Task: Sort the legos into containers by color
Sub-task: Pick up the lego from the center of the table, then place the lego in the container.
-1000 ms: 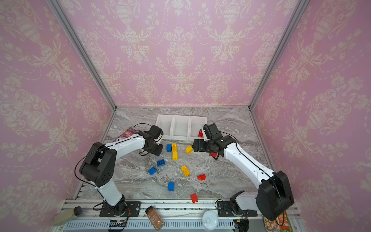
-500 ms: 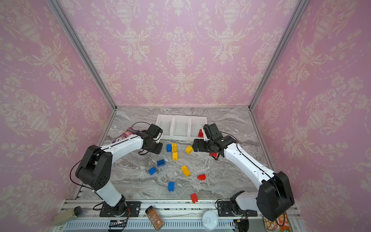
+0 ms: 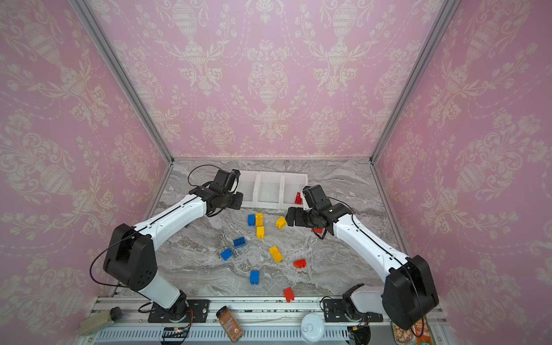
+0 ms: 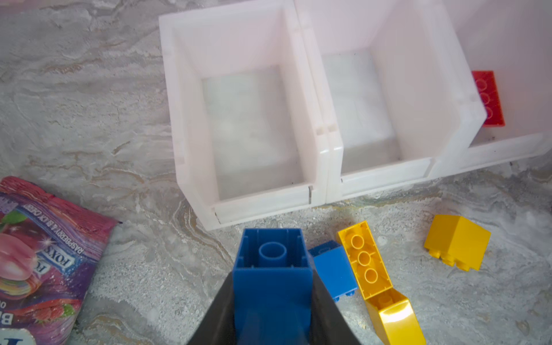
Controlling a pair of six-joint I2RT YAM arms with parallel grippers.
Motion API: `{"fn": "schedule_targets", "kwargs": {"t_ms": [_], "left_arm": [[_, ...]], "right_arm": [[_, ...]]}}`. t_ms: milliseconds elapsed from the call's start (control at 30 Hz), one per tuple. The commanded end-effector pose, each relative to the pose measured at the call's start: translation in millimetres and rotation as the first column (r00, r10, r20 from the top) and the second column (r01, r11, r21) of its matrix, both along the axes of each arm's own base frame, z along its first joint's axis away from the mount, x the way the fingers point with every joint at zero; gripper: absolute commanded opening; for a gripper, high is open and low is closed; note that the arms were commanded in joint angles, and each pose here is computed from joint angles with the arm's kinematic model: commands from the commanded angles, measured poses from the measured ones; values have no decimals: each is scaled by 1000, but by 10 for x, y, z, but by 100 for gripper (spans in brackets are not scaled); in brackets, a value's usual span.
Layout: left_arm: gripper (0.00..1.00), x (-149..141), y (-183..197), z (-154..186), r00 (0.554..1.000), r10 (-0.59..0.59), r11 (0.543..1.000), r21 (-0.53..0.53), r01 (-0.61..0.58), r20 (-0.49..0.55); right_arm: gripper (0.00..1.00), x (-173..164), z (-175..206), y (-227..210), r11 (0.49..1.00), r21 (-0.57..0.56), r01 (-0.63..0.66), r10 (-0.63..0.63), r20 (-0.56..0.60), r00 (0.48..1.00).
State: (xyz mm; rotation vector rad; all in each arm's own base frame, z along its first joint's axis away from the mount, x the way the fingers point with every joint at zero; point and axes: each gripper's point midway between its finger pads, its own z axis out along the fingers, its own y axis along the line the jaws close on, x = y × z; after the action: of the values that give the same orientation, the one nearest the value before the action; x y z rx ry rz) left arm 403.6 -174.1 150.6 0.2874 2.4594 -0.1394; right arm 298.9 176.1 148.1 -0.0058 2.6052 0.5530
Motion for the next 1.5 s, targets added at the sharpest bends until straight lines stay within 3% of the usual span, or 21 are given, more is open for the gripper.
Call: {"fn": "schedule_targets", "kwargs": {"t_ms": [0,300,667,1067,1300,1467], "left_arm": [[17,291,-45,104,997,13,1000,26,-15,75],[15,739,-57,-139,996,34,998,43,-38,81],[16,853,43,-365,996,54,995,77,-59,74],[30,834,86,-419,996,58,993,95,-65,70],[48,826,92,-415,996,62,993,93,-68,70],[54,820,91,-369,995,62,994,89,-69,79]], "right_arm": [[96,-39,70,-2,999,35,14,-14,9,1000],[97,-55,131,-18,999,42,22,-23,21,999],[97,-39,141,-14,999,40,23,-24,19,1000],[98,-40,182,-30,999,28,23,-23,23,999],[98,-34,172,-32,1000,23,20,-21,20,1000],[99,-24,168,-28,1000,22,22,-22,19,1000]]}}
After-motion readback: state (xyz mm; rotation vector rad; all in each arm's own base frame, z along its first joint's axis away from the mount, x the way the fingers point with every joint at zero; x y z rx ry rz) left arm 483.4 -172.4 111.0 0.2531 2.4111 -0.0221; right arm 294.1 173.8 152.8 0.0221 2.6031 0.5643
